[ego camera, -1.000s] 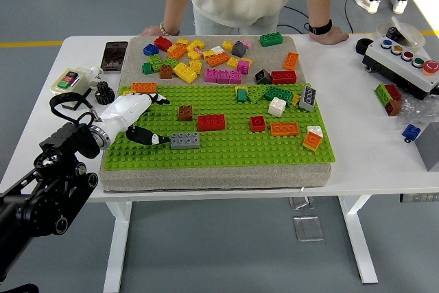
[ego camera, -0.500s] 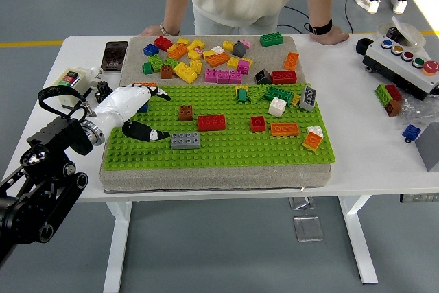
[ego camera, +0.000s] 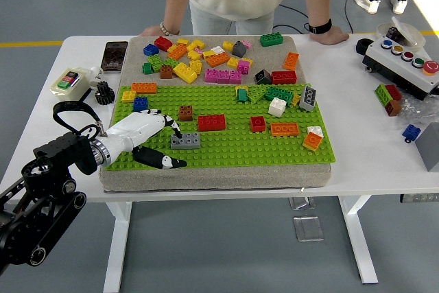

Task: Pick up the brick,pile it on top of brick,press brick,pick up the brick,pile it on top of brick,press brick

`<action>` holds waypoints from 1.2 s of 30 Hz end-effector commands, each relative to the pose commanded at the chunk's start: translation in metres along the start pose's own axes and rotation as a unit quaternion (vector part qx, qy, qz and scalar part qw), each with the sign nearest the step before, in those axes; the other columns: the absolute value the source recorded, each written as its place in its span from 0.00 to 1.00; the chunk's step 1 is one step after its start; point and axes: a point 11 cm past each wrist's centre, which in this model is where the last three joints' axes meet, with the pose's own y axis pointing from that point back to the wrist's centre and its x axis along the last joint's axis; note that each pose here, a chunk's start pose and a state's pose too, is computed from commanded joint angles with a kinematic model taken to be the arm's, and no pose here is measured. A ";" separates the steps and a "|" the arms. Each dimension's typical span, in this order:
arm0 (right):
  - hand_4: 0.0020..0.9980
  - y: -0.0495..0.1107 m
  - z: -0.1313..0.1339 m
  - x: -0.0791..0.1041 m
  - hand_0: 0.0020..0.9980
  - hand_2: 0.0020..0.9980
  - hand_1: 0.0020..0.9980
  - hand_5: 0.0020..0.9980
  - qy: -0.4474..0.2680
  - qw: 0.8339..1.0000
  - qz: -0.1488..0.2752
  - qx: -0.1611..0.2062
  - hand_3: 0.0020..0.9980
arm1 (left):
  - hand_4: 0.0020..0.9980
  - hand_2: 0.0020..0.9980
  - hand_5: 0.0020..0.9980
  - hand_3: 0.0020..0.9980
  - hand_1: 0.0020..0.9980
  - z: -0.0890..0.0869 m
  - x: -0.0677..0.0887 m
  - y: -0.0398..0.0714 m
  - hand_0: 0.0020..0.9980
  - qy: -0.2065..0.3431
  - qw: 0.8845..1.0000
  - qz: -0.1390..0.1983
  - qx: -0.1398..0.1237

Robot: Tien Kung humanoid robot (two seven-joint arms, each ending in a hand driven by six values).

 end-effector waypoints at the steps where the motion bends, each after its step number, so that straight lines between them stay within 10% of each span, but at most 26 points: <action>1: 1.00 0.000 0.000 0.000 0.76 0.73 0.69 0.64 0.000 1.000 0.000 0.000 0.74 | 1.00 0.89 0.71 0.63 0.91 0.000 0.000 -0.001 0.99 0.000 1.000 -0.001 0.000; 36: 1.00 0.000 0.000 -0.002 0.76 0.73 0.69 0.64 0.004 1.000 -0.002 -0.001 0.74 | 1.00 0.92 0.73 0.63 0.92 -0.002 -0.011 -0.024 1.00 0.015 1.000 -0.015 0.008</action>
